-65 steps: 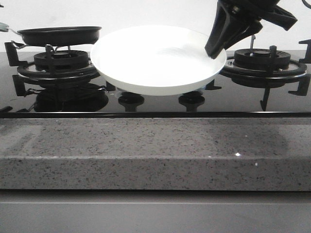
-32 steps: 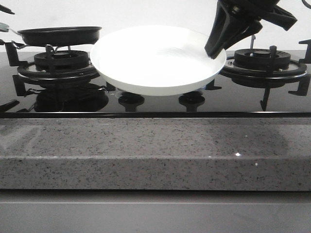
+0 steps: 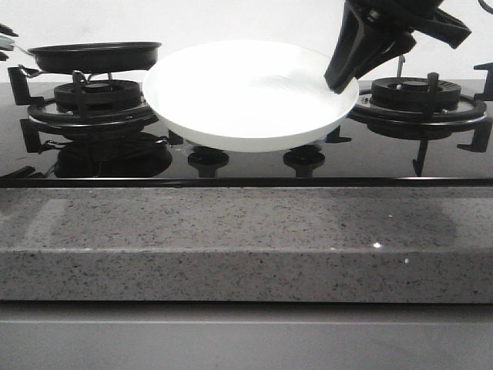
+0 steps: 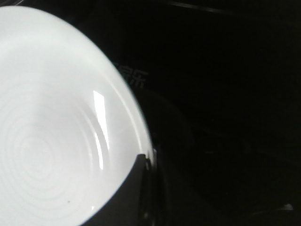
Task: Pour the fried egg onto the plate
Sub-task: 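Grasp the pale green handle of the frying pan with the left gripper, then lift and tip the frying pan over the plate with the left gripper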
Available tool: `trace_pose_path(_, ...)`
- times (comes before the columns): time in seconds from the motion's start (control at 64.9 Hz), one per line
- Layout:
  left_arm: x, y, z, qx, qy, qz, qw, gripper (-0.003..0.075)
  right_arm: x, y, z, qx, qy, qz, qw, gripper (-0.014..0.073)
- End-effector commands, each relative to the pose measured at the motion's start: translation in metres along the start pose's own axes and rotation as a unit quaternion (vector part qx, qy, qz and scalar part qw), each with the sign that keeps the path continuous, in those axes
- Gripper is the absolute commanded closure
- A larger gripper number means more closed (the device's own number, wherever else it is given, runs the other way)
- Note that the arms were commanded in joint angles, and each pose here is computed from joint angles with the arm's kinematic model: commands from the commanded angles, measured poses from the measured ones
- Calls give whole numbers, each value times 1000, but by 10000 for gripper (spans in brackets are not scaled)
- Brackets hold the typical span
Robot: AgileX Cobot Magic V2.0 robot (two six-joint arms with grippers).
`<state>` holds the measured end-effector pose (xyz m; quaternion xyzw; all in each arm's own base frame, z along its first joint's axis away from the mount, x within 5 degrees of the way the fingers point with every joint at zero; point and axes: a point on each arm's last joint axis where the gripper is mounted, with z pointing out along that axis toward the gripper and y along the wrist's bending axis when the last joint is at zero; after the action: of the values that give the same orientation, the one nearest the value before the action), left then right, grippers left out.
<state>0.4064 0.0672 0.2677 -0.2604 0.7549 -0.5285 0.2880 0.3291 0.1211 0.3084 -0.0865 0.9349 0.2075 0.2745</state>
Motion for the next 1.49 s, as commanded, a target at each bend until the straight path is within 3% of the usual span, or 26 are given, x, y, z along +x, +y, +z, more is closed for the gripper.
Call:
trace_pose_path(0.0, -2, -31, -10, 46, -18, 19, 999, 588, -10, 9, -22, -15, -51, -4, 999, 663)
trace_pose_path(0.323, 1, -39, -11, 87, 0, 9, 996, 740, -10, 9, -22, -15, -51, -4, 999, 663)
trace_pose_path(0.616, 9, -68, -25, 127, -11, 64, 990, 739, -10, 9, -22, -15, -51, -4, 999, 663)
trace_pose_path(0.909, 41, -124, -43, 77, -55, 177, 980, 739, -10, 9, -22, -15, -51, -4, 999, 663)
trace_pose_path(1.124, 86, -168, -54, 54, -63, 285, 955, 739, -10, 9, -22, -15, -51, -4, 999, 663)
trace_pose_path(1.309, 127, -196, -59, 18, -68, 401, 914, 740, -10, 9, -22, -15, -51, -4, 999, 663)
trace_pose_path(1.479, 165, -217, -57, 31, -54, 470, 880, 739, -10, 9, -22, -15, -51, -4, 999, 663)
